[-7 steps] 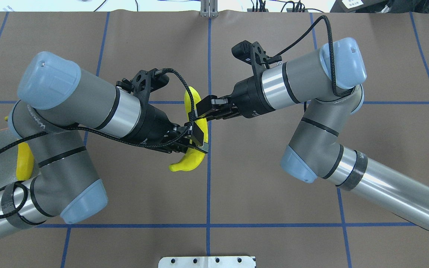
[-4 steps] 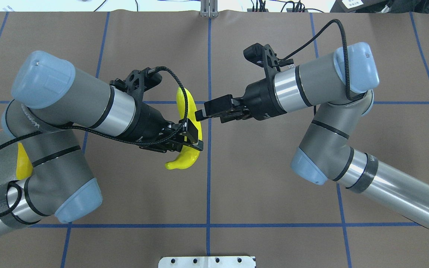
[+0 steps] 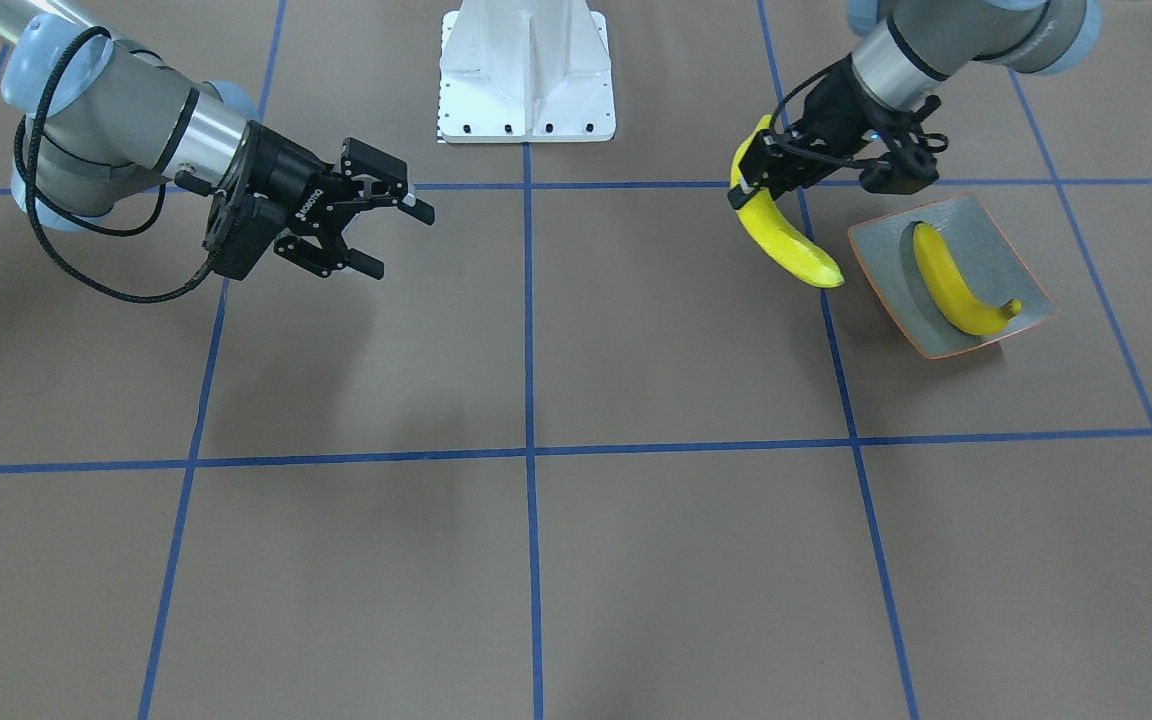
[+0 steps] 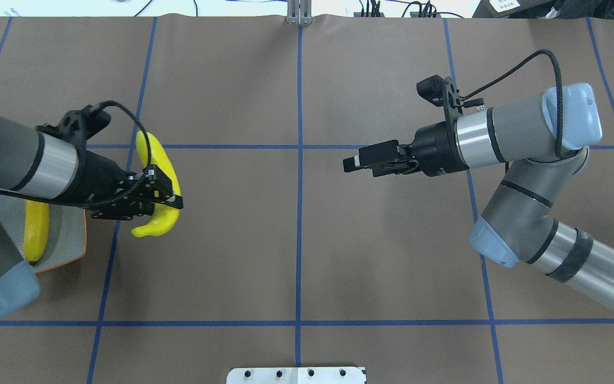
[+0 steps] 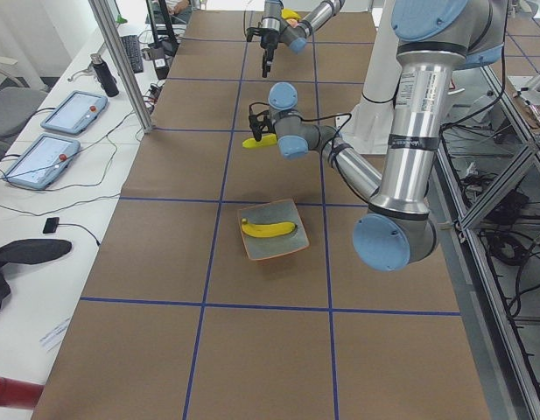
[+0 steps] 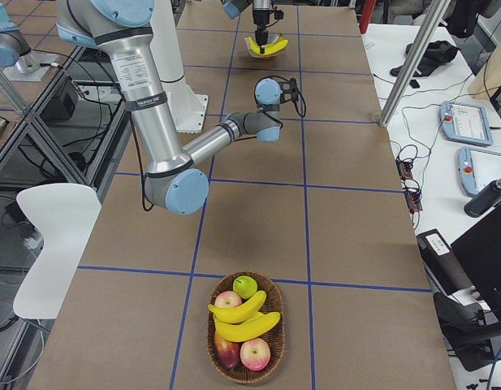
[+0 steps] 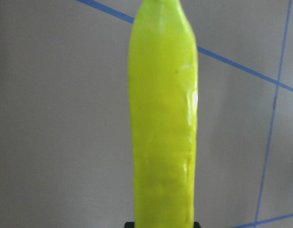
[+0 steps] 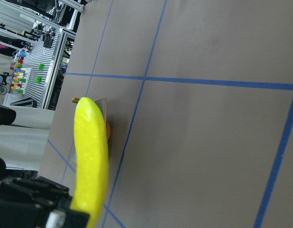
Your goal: Transfer all bananas from basket to plate
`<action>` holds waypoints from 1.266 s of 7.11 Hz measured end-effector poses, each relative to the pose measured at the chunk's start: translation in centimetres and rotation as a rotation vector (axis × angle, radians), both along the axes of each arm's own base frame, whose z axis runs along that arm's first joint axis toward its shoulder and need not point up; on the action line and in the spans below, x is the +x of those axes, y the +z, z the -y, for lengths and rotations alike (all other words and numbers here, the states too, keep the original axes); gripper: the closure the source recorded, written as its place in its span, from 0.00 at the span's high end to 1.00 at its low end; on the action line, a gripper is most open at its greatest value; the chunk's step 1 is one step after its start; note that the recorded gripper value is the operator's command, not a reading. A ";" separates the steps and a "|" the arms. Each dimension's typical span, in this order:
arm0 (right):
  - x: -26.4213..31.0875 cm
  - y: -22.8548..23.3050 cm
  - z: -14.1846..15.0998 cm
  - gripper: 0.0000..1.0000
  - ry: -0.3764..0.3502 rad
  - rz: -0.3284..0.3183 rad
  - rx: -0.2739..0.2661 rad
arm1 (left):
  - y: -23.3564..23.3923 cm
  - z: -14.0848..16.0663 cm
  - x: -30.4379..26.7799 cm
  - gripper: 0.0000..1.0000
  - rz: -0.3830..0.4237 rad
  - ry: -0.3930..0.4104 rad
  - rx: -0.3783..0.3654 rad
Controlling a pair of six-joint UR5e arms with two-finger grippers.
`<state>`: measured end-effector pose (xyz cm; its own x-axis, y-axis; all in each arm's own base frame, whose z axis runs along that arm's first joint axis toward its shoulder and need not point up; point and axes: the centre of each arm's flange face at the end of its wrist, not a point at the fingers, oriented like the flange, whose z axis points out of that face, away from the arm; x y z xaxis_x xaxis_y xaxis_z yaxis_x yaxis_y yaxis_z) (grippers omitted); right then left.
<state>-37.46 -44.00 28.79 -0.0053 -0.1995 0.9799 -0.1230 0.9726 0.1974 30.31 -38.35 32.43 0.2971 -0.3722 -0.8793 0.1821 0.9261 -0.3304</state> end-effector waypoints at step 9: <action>0.3 3.8 0.5 1.00 0.070 -0.050 -0.052 | 17.6 -2.0 -4.5 0.00 0.375 0.017 0.116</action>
<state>-37.14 -44.47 32.54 0.0559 -0.1470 0.9876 -0.1824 0.9709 0.1549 25.76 -36.37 49.99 0.6111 -0.2687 -0.7446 0.2542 0.9574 -0.1368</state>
